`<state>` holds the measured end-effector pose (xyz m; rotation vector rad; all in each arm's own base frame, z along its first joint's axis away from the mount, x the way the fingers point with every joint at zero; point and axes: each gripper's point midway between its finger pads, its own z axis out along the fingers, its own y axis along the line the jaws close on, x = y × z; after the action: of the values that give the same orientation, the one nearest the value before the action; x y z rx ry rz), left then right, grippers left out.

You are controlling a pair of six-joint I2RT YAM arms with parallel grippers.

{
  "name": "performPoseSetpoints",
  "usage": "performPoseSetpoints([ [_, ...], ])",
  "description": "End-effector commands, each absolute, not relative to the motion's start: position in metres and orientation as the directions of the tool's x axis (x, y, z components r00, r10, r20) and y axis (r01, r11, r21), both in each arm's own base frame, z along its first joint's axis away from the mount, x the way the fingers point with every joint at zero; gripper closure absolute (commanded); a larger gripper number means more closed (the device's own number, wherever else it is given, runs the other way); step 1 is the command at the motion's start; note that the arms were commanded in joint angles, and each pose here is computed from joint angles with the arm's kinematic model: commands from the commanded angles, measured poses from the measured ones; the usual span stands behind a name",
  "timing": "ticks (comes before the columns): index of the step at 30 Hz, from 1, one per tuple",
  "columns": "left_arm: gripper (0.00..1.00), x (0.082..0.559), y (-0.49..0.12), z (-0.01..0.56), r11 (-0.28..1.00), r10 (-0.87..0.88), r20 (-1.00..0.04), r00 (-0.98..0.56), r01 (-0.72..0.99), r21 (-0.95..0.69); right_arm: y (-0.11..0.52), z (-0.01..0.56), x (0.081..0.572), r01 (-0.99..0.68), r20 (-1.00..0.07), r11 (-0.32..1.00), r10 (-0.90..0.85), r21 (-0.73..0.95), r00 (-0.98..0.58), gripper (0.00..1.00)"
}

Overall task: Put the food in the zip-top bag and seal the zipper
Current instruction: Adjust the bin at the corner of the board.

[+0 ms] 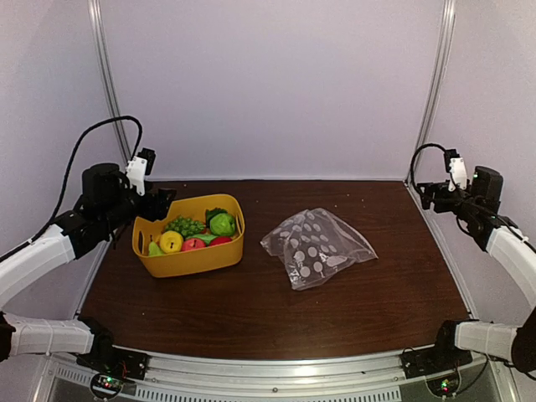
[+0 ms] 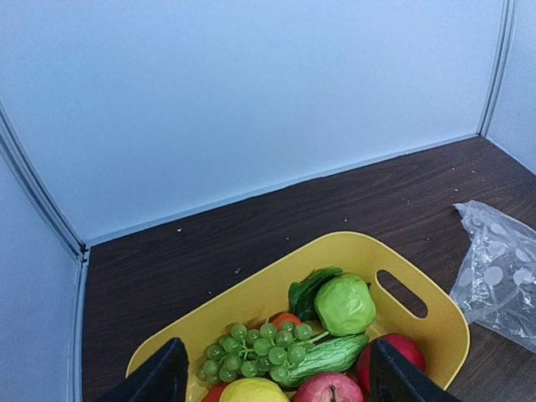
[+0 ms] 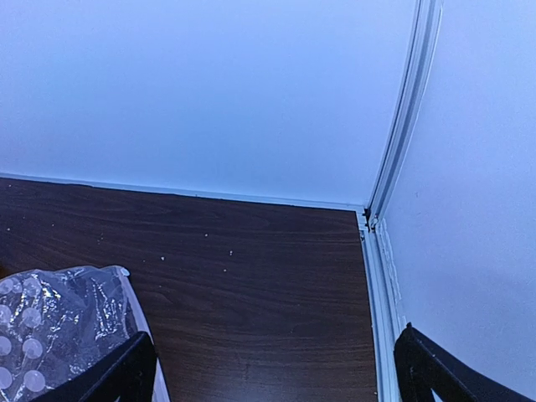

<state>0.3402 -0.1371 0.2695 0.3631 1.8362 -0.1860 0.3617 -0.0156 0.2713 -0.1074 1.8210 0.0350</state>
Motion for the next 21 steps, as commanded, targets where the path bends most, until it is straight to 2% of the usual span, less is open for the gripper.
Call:
performPoseSetpoints([
  [1, 0.25, 0.340, -0.146, 0.279, 0.927, 0.119, -0.970, -0.213, 0.374, 0.031, -0.009, 0.267, 0.357, -0.150, -0.973, 0.987, -0.088, -0.057, -0.213, 0.01],
  [3, 0.26, 0.340, -0.148, 0.278, 0.923, 0.119, -0.970, -0.213, 0.384, 0.029, 0.004, 0.255, 0.353, -0.245, -0.961, 0.963, -0.171, -0.116, -0.216, 0.01],
  [8, 0.30, 0.337, -0.166, 0.277, 0.883, 0.114, -0.969, -0.218, 0.470, -0.002, 0.020, 0.238, 0.349, -0.358, -0.948, 0.922, -0.236, -0.148, -0.216, 0.00],
  [12, 0.31, 0.333, -0.189, 0.270, 0.838, 0.072, -0.942, -0.328, 0.532, -0.122, 0.029, 0.234, 0.344, -0.417, -0.942, 0.897, -0.254, -0.145, -0.219, 0.01],
  [21, 0.32, 0.337, -0.254, 0.267, 0.814, 0.161, -0.859, -0.486, 0.558, -0.163, 0.041, 0.230, 0.340, -0.486, -0.937, 0.863, -0.272, -0.136, -0.220, 0.04],
])
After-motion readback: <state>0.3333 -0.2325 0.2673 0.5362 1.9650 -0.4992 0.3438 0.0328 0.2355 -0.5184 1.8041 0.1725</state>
